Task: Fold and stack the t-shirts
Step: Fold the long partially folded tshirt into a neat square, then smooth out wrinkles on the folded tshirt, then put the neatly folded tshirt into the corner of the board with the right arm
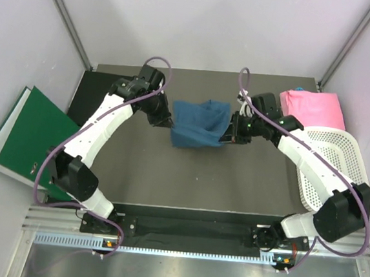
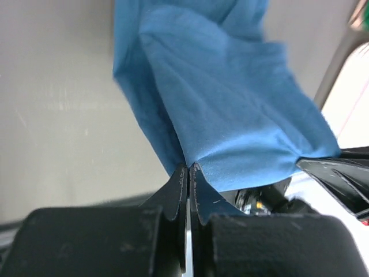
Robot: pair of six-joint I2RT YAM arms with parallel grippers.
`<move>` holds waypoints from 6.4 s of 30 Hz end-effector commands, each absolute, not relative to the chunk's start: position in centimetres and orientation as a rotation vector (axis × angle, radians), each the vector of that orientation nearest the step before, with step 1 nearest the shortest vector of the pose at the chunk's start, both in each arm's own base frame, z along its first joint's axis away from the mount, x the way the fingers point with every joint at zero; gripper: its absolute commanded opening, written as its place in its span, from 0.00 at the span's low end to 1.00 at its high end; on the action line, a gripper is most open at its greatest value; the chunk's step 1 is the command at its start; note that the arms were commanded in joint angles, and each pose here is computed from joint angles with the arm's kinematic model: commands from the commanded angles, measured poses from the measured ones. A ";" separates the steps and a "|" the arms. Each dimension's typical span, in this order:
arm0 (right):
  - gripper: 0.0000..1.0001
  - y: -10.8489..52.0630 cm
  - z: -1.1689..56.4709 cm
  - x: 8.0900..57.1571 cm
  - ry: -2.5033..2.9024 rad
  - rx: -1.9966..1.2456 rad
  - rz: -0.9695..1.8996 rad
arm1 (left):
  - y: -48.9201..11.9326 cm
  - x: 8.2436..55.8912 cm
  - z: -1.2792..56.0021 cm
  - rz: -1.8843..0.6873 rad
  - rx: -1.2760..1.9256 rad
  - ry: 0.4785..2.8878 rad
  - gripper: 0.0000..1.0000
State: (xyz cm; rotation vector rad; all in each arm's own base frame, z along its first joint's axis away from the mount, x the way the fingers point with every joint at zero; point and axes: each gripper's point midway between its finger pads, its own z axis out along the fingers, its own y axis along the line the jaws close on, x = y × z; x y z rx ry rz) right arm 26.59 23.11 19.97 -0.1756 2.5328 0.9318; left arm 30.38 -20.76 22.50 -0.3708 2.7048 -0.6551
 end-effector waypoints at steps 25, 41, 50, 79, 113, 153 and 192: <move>0.11 22.3 13.6 49.3 2.377 -0.145 0.665 | -20.9 51.8 16.7 -0.635 -0.331 2.483 0.00; 1.00 17.0 18.4 50.6 2.169 0.171 0.485 | -17.6 51.2 19.0 -0.649 -0.312 2.403 0.98; 0.00 20.8 16.5 44.9 2.271 0.061 0.790 | -20.5 46.1 19.8 -0.804 -0.307 2.429 0.98; 0.00 24.5 7.6 54.8 2.395 0.233 0.996 | -25.7 39.8 6.1 -0.862 -0.320 2.824 0.97; 0.97 4.0 17.0 49.6 2.101 -0.219 -1.456 | -22.4 40.0 13.4 -0.772 0.046 2.706 0.98; 0.09 -10.3 4.8 46.6 2.517 -0.023 -1.604 | -19.9 40.0 13.0 -0.840 -0.066 2.716 0.96; 0.31 15.3 7.2 43.5 2.452 -0.494 -1.049 | -18.0 39.0 13.2 -0.734 -0.116 2.673 0.97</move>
